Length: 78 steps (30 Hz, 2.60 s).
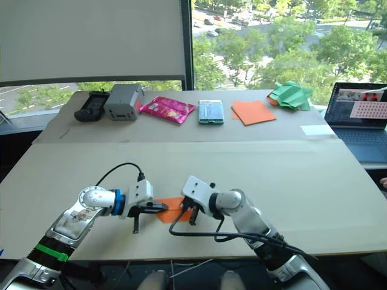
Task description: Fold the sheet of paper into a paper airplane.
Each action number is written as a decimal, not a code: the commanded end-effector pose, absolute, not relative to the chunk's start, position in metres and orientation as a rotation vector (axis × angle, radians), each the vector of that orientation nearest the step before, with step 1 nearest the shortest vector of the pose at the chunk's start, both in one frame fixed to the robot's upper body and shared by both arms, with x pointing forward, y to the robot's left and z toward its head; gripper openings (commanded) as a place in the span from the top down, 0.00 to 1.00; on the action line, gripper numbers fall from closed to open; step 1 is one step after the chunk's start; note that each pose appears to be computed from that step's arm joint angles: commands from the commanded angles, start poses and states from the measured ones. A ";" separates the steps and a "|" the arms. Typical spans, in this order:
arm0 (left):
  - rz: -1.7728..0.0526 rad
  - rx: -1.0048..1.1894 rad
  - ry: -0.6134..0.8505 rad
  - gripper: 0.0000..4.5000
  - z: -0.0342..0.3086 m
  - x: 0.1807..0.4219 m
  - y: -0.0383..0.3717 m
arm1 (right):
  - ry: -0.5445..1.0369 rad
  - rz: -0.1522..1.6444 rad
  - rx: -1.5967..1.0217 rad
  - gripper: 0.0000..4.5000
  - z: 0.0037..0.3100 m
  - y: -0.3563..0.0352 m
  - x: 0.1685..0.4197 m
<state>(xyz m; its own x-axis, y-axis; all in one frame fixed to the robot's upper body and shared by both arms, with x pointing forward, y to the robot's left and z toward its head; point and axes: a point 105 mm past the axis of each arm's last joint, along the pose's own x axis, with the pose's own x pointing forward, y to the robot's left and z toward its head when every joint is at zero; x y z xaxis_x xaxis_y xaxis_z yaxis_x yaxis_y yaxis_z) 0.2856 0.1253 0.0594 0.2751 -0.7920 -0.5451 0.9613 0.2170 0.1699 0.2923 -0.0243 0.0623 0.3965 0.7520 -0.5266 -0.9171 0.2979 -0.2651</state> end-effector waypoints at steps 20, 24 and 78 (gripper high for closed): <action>-1.197 0.556 0.599 1.00 0.016 0.266 0.170 | 0.473 1.125 -0.622 0.99 0.036 -0.033 0.287; -1.163 0.547 0.615 1.00 0.016 0.265 0.180 | 0.475 1.124 -0.626 0.99 0.036 -0.033 0.289; -0.964 0.097 0.407 1.00 0.102 0.235 0.199 | 0.373 1.181 -0.041 0.35 0.114 -0.030 0.312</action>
